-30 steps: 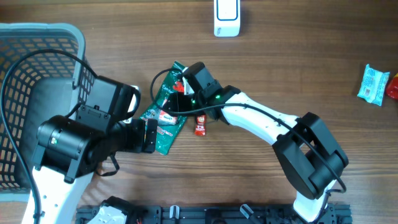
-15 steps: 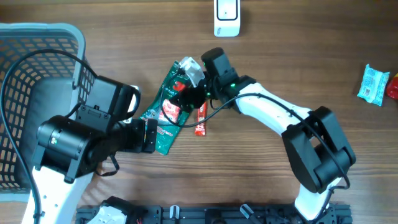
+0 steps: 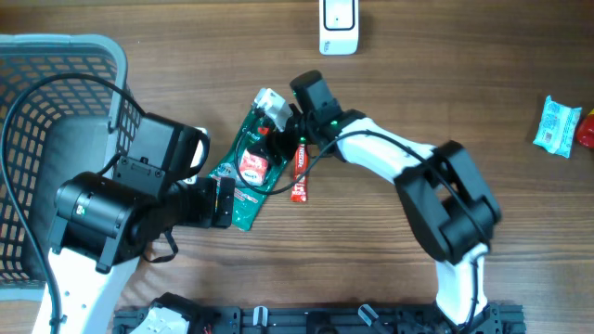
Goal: Scan the item barcode
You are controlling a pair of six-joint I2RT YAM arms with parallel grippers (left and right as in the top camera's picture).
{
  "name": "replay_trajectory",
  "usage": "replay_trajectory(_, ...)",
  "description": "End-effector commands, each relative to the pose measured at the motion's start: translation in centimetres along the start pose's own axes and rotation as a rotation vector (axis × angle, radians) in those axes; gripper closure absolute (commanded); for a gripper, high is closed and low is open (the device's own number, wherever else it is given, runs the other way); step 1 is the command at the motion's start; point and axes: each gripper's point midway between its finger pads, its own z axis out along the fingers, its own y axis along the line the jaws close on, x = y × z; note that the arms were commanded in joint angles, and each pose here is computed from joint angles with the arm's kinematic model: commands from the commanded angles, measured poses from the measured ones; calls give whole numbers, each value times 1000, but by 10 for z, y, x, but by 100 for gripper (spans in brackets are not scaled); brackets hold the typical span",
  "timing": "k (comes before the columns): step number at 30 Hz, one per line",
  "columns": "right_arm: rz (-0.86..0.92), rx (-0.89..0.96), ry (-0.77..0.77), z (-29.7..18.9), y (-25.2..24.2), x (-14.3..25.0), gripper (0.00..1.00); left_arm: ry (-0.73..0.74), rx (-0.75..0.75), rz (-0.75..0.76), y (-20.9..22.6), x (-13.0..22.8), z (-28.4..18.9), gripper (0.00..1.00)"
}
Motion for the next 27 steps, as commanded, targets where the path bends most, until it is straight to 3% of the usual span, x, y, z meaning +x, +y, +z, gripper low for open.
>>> replay_trajectory(1,-16,-22,21,12,4,3,25,-11,10,-14,-1,-1,-3,0)
replay_trajectory(13,-28,-19,110,23,18,23,30,-11,10,-14,-1,-1,-3,0)
replay_trajectory(19,-40,23,130,26,16,25,60,-11,10,-14,-1,-1,-3,0)
replay_trajectory(23,53,78,128,21,4,22,88,-11,10,-14,-1,-1,-3,0)
replay_trajectory(25,114,129,128,13,-8,14,96,-11,10,-14,-1,-1,-3,0)
replay_trajectory(27,203,182,124,-4,-18,-2,96,-11,10,-14,-1,-1,-3,0)
